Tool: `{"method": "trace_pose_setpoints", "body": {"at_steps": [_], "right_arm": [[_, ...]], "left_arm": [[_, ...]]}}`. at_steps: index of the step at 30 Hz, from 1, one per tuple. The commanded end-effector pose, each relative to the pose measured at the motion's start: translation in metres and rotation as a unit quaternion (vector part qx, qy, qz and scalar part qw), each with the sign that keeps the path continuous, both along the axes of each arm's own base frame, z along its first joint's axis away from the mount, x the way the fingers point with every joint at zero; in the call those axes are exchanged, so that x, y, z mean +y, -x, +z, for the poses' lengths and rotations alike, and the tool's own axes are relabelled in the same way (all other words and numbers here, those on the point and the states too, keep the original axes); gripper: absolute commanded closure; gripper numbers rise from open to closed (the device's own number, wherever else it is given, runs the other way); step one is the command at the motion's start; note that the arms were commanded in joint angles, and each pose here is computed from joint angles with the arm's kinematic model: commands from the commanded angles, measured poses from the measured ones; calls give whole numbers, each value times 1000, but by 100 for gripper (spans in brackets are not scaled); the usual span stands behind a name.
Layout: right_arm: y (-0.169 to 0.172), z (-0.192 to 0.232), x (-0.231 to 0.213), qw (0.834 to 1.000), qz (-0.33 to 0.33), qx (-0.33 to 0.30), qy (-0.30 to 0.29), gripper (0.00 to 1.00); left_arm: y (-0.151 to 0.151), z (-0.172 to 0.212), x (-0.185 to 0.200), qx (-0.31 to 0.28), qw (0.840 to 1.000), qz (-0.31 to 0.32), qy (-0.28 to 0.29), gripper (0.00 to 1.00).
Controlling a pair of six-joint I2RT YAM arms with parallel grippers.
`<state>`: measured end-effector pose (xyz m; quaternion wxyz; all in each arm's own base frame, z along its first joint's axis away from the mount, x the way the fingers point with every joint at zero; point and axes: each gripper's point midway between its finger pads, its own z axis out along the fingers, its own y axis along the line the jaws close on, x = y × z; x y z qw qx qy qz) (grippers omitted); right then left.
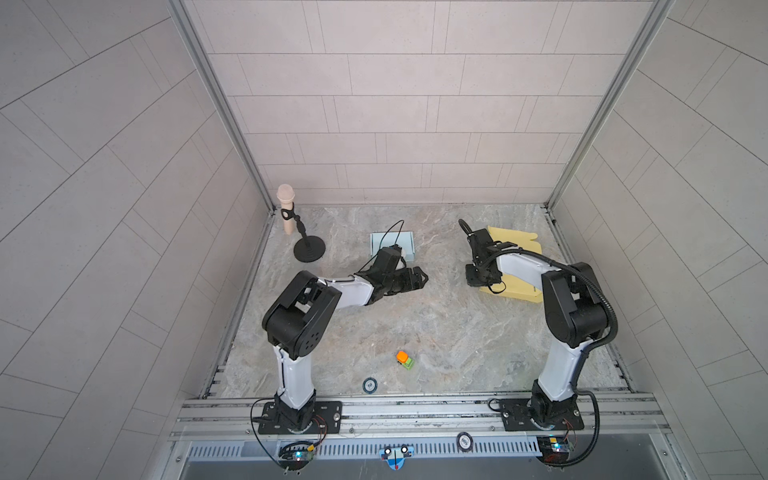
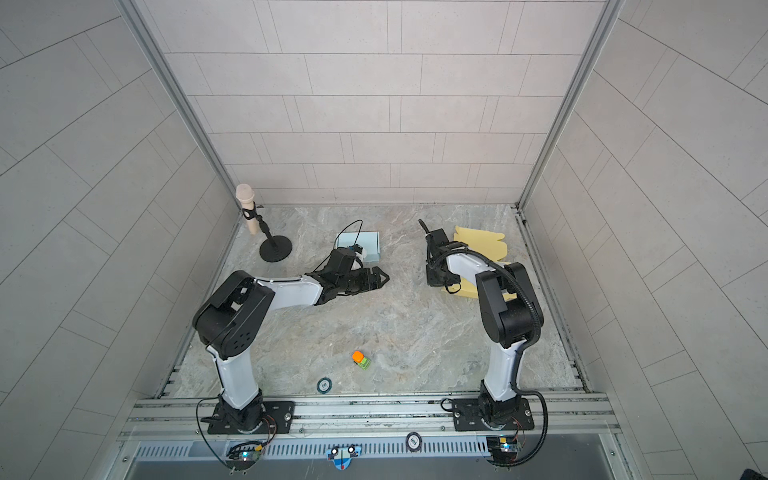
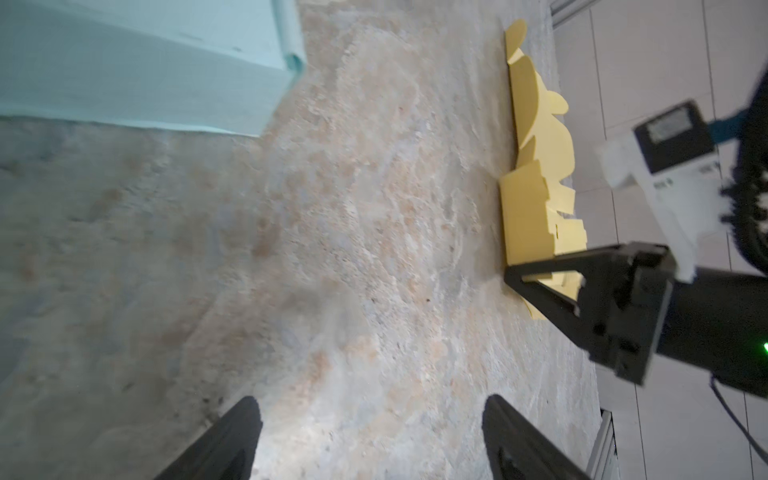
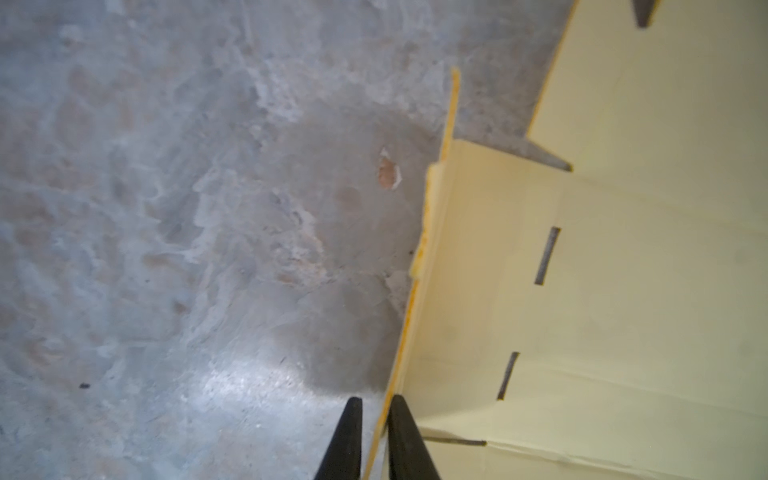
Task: Fold the paper box
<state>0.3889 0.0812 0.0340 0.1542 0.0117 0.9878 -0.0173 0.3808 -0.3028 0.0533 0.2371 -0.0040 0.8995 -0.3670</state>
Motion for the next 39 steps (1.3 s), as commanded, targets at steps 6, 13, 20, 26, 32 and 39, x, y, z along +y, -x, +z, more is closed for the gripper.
{"method": "trace_pose_setpoints", "body": {"at_steps": [6, 13, 20, 26, 32, 39], "right_arm": [[21, 12, 29, 999, 27, -15, -18, 84], [40, 17, 67, 997, 68, -18, -24, 84], [62, 25, 105, 993, 104, -30, -46, 84], [79, 29, 135, 989, 135, -29, -57, 84], [83, 31, 150, 987, 137, -34, -71, 84], [88, 26, 162, 986, 147, -30, -72, 84]], "left_arm": [[-48, -9, 16, -3, 999, 42, 16, 18], [-66, -18, 21, -5, 997, 66, 26, 19], [-88, -18, 33, -18, 995, 92, 30, 20], [-112, -17, 46, -40, 993, 107, 17, 21], [-136, -20, 62, -41, 992, 120, 15, 21], [-154, -10, 77, -50, 990, 133, 19, 21]]}}
